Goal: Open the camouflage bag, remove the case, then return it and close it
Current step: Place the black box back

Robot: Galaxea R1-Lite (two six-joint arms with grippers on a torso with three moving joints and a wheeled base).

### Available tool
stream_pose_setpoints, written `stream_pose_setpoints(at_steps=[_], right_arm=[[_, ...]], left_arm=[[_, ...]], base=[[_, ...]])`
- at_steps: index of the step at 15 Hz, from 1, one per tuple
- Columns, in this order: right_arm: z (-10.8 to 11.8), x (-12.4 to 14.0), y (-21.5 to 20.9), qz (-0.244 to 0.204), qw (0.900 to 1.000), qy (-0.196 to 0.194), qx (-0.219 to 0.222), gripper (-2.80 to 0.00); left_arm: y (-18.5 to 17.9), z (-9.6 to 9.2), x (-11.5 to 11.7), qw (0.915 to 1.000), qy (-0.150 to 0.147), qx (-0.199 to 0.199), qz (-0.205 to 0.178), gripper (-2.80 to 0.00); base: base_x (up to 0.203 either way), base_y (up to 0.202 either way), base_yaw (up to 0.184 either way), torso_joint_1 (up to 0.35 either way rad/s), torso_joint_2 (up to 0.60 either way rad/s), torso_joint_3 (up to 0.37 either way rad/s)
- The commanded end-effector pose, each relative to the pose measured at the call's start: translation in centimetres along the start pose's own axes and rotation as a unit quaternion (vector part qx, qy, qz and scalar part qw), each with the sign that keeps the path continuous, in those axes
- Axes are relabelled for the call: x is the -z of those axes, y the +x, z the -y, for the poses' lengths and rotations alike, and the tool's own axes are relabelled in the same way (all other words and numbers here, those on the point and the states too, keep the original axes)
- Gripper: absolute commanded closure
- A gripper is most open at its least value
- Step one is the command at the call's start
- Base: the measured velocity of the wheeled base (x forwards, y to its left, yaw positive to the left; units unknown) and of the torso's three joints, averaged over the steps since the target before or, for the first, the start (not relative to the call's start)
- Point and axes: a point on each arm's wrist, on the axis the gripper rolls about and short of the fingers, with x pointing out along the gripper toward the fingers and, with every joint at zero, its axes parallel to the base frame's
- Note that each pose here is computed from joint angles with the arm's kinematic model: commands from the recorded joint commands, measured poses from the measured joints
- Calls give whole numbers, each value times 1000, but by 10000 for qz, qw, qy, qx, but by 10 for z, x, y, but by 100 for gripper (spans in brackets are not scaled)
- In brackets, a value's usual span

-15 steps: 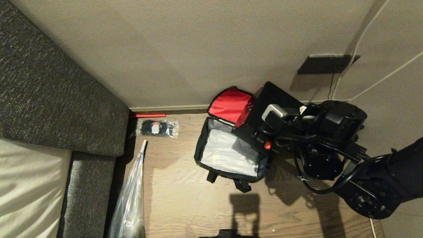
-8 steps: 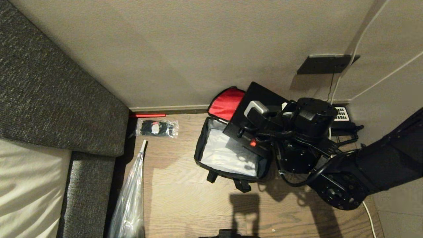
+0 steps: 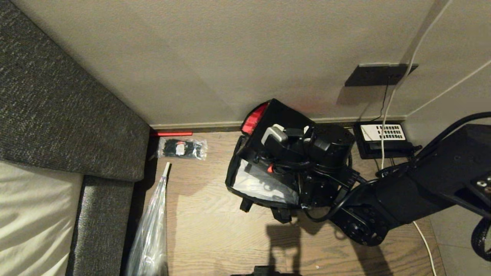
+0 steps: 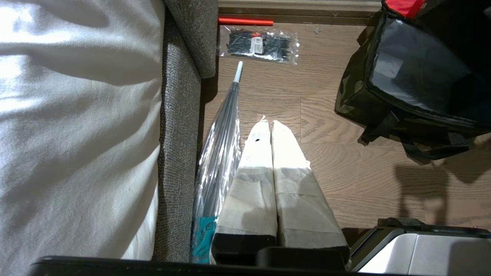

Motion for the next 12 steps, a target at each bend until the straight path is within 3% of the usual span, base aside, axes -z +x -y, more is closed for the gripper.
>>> stream_pose_setpoints(at_steps=[1,12], right_arm=[[-13,-5,2,6,10000,-39,-29,0],[-28,-19,-1,252,9993,139,-222,0]], left_arm=[[0,0,1,10000,-7,-4,-5,0],[0,0,1,10000,0,-4,-5,0]], base=[[0,0,0,0,0,0],[0,0,0,0,0,0]])
